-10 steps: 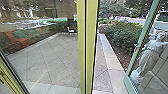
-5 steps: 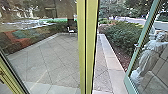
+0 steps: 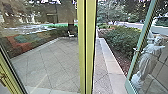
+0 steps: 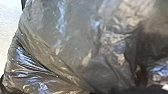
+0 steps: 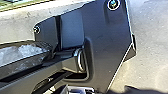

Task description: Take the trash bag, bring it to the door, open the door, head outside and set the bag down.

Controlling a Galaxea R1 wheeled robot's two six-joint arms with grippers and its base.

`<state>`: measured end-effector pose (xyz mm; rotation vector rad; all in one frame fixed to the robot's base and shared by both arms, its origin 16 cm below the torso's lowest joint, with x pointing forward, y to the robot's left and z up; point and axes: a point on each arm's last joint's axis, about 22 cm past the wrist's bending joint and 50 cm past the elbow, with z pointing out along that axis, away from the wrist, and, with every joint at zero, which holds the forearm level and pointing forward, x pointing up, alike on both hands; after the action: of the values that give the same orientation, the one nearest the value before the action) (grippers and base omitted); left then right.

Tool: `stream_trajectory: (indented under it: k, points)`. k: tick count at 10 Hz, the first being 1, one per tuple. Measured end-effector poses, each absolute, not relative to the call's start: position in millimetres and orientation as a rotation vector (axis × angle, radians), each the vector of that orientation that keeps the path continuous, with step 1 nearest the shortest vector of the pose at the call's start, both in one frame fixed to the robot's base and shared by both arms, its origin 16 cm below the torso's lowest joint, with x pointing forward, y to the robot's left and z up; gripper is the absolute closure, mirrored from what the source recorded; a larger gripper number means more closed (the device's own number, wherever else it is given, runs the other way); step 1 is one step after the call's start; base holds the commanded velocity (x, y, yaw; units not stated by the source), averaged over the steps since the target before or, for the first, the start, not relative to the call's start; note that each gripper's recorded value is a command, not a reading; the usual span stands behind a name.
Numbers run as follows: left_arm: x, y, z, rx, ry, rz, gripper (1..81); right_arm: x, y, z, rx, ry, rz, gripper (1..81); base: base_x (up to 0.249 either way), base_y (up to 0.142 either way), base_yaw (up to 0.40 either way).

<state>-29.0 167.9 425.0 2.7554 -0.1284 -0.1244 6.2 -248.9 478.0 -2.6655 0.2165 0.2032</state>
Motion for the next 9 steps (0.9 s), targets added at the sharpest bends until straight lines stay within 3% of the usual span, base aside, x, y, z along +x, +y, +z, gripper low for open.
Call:
stream_trajectory:
  k: [6,9]
  points:
    - [-32,182,423,2.785,-0.051,-0.103,81.1,-1,-229,443,-2.754,0.104,0.217,1.0,0.0,0.0,0.0]
    - [-30,190,421,2.803,-0.054,-0.099,81.1,-32,-176,437,-2.723,0.101,0.203,1.0,0.0,0.0,0.0]
